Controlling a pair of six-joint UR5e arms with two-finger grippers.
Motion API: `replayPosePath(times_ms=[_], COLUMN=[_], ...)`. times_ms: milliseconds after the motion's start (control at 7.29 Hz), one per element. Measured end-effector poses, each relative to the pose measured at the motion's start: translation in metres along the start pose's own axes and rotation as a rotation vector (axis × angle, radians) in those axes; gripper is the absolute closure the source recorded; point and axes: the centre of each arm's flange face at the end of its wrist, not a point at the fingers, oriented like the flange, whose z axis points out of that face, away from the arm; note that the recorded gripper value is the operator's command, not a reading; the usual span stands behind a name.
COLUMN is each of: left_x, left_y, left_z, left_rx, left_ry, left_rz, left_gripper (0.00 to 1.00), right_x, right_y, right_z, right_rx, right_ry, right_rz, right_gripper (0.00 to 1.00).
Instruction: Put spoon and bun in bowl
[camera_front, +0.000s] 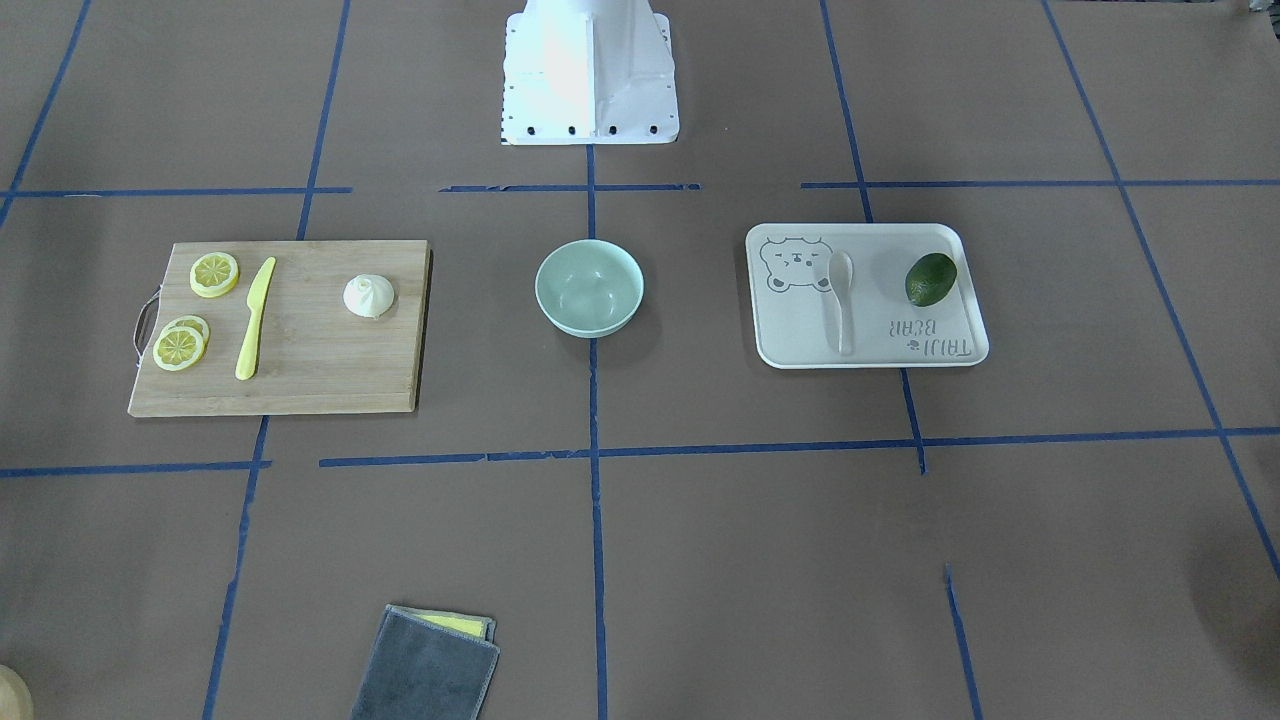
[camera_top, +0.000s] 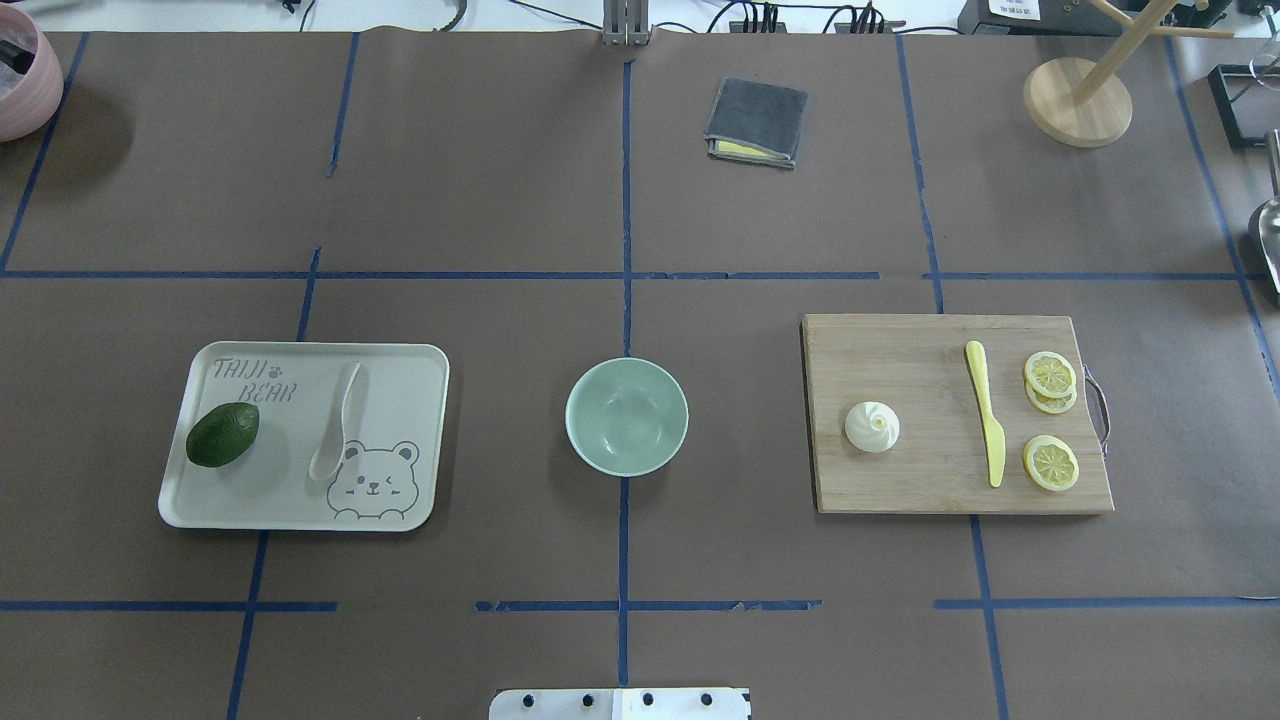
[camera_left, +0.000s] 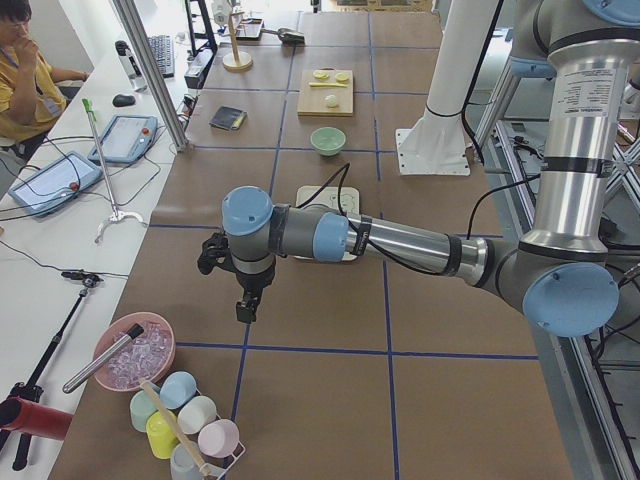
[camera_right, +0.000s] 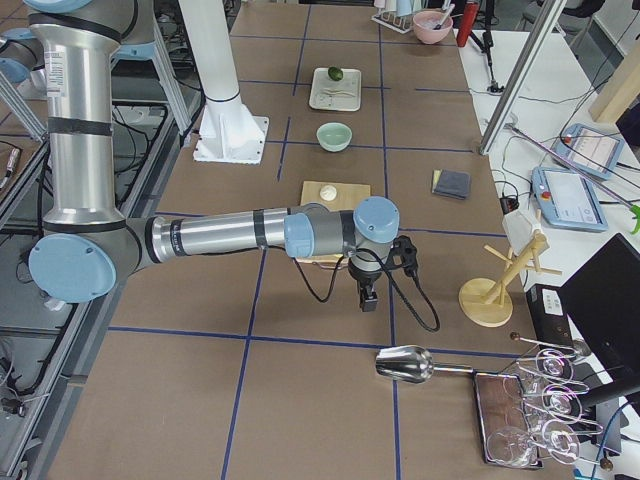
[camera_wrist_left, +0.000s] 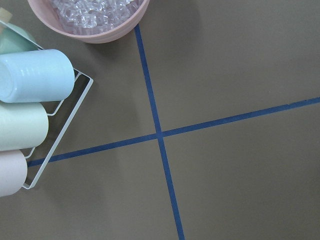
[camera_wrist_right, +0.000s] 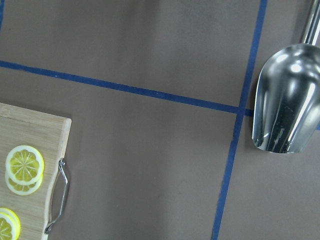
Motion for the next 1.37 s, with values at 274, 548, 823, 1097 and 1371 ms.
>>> replayPosePath(times_ms=[274,548,823,1097,1371], left_x=[0.044,0.103,0.217,0.333,0.412], left_y=[-0.03,-0.056,-0.077,-0.08,-0.072], left_z=[0.014,0.028,0.045,0.068,0.089], left_rx=[-0.019,-0.01,-0.027,-0.072,-0.08], left_ry=[0.021,0.045,0.094,0.146,0.152], left_rz=[0.066,0.083,0.002,-0.012,-0.037], left_gripper=[0.0,0.0,0.0,0.0,0.0], right_x=[-0.018,-0.034,-0.044,-0.045,-0.046], right_y=[-0.005,-0.008,-0.009,-0.008,-0.007], right_z=[0.006,0.011,0.018,0.021,0.022], right_rx=[-0.01,-0.02,-0.023,-0.007,-0.003], right_ry=[-0.012,-0.03,-0.037,-0.039,-0.039], right_rz=[-0.037,-0.067,-0.101,-0.127,-0.133], right_gripper=[0.0,0.0,0.0,0.0,0.0])
